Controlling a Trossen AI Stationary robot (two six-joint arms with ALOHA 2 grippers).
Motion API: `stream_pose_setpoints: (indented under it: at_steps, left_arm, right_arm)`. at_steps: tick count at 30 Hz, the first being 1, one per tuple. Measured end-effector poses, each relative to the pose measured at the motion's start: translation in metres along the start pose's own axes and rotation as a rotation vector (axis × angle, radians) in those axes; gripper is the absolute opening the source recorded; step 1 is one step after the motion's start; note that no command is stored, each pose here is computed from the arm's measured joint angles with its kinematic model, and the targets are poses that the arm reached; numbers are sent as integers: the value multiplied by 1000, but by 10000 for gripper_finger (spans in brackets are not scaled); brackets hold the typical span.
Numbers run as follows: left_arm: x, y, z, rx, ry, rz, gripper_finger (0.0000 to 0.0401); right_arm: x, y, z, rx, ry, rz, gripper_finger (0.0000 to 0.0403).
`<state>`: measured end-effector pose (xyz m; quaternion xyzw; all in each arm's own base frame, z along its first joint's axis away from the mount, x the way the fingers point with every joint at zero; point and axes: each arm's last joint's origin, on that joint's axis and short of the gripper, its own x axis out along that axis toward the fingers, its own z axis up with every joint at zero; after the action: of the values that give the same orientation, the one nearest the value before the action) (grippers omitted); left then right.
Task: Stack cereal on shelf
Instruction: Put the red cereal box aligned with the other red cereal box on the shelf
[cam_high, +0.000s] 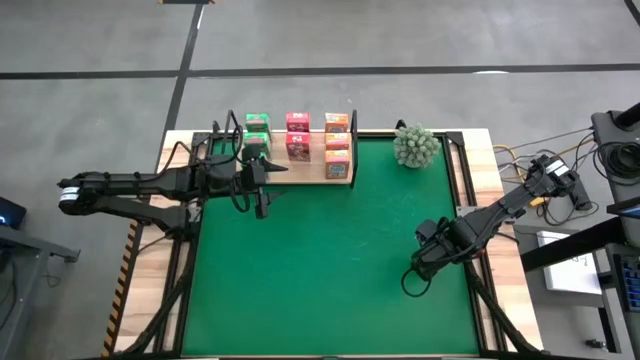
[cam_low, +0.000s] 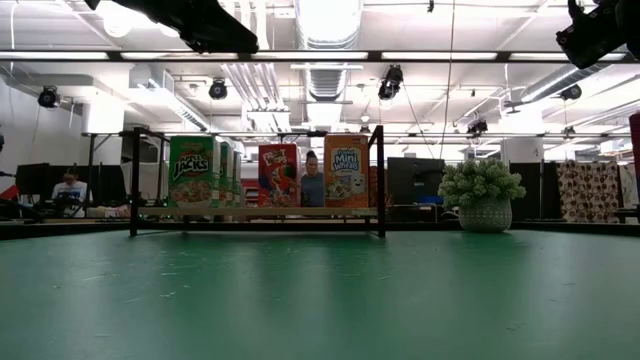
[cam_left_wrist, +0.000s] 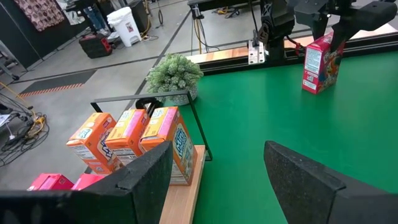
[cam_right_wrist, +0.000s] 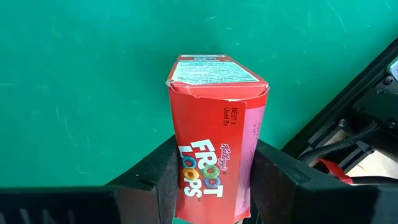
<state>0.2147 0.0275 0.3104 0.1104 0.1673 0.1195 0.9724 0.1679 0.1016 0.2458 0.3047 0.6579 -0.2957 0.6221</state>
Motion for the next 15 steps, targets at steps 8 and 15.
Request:
stream_pose_setpoints:
  at_steps: [8,15]
  left_arm:
    - [-1,0,0,11,-3,0,236]
    - [-8,2,4,40,-33,7,236]
  right_arm:
    - [-2,7,2,-28,-47,66,159]
    - [-21,23,12,-90,-262,207,153]
